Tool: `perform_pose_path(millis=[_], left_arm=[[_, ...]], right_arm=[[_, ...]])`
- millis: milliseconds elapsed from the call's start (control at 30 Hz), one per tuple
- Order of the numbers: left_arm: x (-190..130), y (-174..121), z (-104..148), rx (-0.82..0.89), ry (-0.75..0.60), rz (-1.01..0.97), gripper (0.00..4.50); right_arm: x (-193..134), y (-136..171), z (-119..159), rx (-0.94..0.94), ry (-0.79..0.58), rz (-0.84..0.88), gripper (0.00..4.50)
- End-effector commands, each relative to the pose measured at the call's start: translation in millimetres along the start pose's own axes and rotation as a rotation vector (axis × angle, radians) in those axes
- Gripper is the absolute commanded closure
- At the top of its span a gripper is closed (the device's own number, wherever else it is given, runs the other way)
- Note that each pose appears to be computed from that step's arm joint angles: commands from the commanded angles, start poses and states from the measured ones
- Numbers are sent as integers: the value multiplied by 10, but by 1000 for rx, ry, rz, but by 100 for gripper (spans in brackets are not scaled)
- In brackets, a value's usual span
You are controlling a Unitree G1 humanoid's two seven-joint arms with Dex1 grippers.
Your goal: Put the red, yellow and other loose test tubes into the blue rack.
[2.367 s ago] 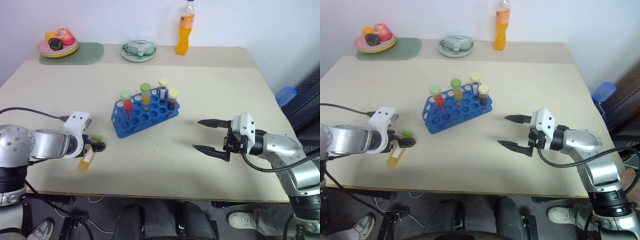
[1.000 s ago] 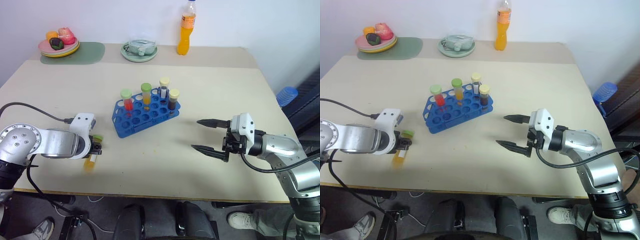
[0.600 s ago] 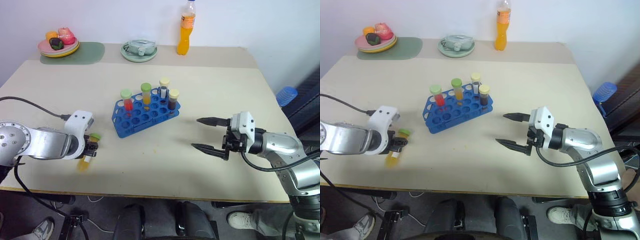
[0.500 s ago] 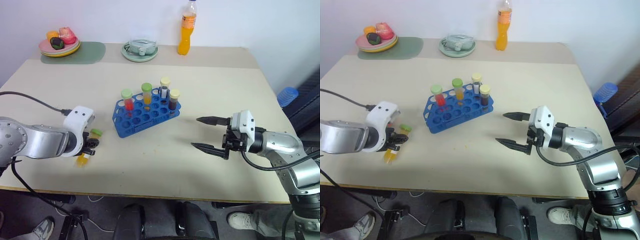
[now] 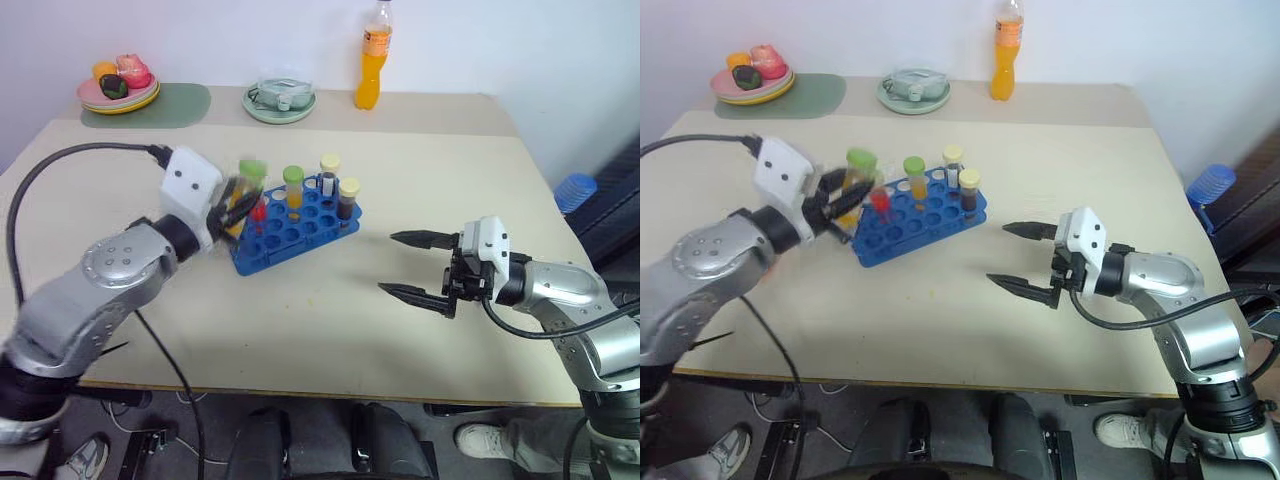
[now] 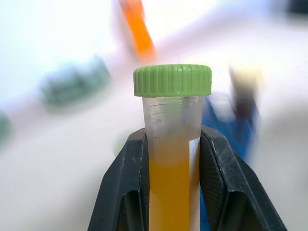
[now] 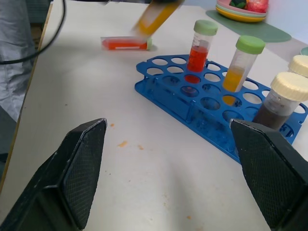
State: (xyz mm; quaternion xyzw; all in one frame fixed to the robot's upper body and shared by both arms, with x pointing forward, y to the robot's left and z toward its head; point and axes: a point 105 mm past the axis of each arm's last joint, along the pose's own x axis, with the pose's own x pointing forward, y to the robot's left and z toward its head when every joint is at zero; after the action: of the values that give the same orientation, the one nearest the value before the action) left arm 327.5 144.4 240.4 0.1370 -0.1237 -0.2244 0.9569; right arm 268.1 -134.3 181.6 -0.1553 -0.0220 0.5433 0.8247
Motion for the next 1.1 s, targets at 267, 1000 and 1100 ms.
perform_pose_path(millis=[267,1000,1100], left_arm=[[297,-335,-214,-58,-247,-109,371],[600,-786,-596,-103,-307,-179,371],[597,-813,-627,-114,-305,-197,371]], right_arm=[[-116,-18,255,-63,0,-65,30],[-236,-2,262,-72,19,-139,30],[-245,2,256,-72,20,-146,30]])
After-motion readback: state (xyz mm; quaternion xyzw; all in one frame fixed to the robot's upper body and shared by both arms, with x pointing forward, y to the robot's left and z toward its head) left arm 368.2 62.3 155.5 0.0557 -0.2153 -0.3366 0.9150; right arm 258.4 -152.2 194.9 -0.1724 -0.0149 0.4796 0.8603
